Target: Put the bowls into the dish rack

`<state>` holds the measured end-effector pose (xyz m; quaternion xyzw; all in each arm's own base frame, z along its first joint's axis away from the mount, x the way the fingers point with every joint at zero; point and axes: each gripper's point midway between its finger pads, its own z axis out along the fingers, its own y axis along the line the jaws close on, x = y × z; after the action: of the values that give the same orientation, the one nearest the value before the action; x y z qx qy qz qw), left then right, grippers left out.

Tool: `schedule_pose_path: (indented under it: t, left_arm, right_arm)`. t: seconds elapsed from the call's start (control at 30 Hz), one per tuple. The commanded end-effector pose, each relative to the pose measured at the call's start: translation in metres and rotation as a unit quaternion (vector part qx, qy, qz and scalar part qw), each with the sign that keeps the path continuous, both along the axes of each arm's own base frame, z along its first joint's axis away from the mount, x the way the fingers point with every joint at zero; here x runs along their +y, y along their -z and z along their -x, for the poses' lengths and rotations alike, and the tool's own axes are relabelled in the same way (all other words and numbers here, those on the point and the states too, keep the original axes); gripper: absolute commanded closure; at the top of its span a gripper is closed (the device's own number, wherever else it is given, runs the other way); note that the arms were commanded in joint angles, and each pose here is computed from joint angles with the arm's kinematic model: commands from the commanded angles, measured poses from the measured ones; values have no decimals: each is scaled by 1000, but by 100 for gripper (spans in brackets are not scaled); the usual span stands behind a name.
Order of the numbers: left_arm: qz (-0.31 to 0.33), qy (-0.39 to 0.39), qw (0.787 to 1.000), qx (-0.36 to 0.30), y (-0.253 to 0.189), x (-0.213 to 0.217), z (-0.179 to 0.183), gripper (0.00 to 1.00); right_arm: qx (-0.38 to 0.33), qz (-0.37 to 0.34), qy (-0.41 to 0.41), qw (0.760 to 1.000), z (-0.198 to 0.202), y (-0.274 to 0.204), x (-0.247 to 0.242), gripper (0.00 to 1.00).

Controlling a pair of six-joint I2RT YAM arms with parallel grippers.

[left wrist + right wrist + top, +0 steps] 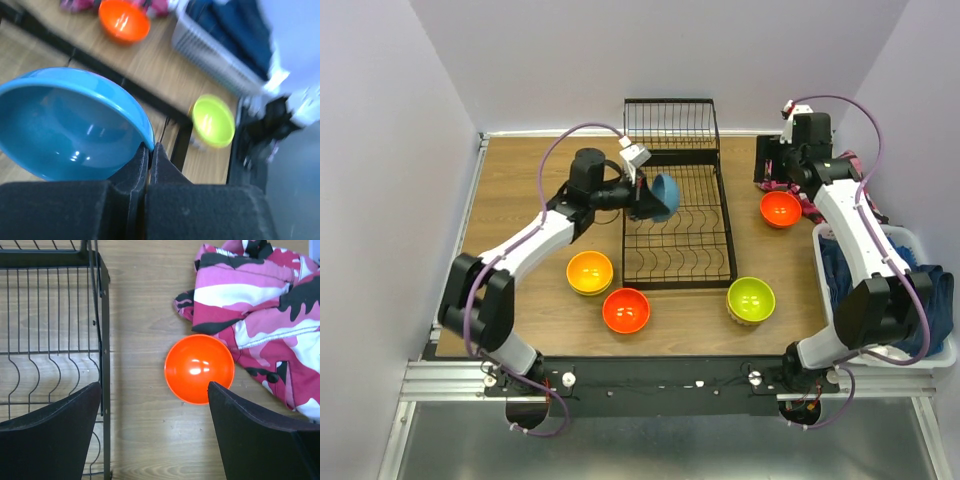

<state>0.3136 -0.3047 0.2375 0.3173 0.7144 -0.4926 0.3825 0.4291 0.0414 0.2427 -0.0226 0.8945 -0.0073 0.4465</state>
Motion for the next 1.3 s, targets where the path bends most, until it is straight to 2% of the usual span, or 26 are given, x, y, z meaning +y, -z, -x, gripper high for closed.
schedule_pose_path:
  t: [0.0, 0.17, 0.23, 0.5, 0.73, 1.27]
  left_arm:
    - [156, 37, 984, -81, -93, -41, -10, 100]
    - [200, 23, 980, 13, -75, -73, -37, 100]
    - [212, 25, 977, 20, -68, -81, -44, 100]
    - [250, 48, 959, 127, -30, -110, -49, 100]
    - [254, 73, 950, 167, 2, -133, -54, 100]
    - [220, 62, 952, 203, 57, -146, -70, 100]
  right_arm:
    - [9, -26, 25, 999, 12, 7, -11, 6]
    - [28, 1, 30, 999, 15, 25, -23, 6]
    - [32, 4, 28, 999, 15, 25, -26, 6]
    - [43, 24, 36, 998, 9, 29, -33, 6]
    - [52, 38, 36, 997, 13, 35, -38, 7]
    - [65, 35, 27, 997, 10, 42, -35, 7]
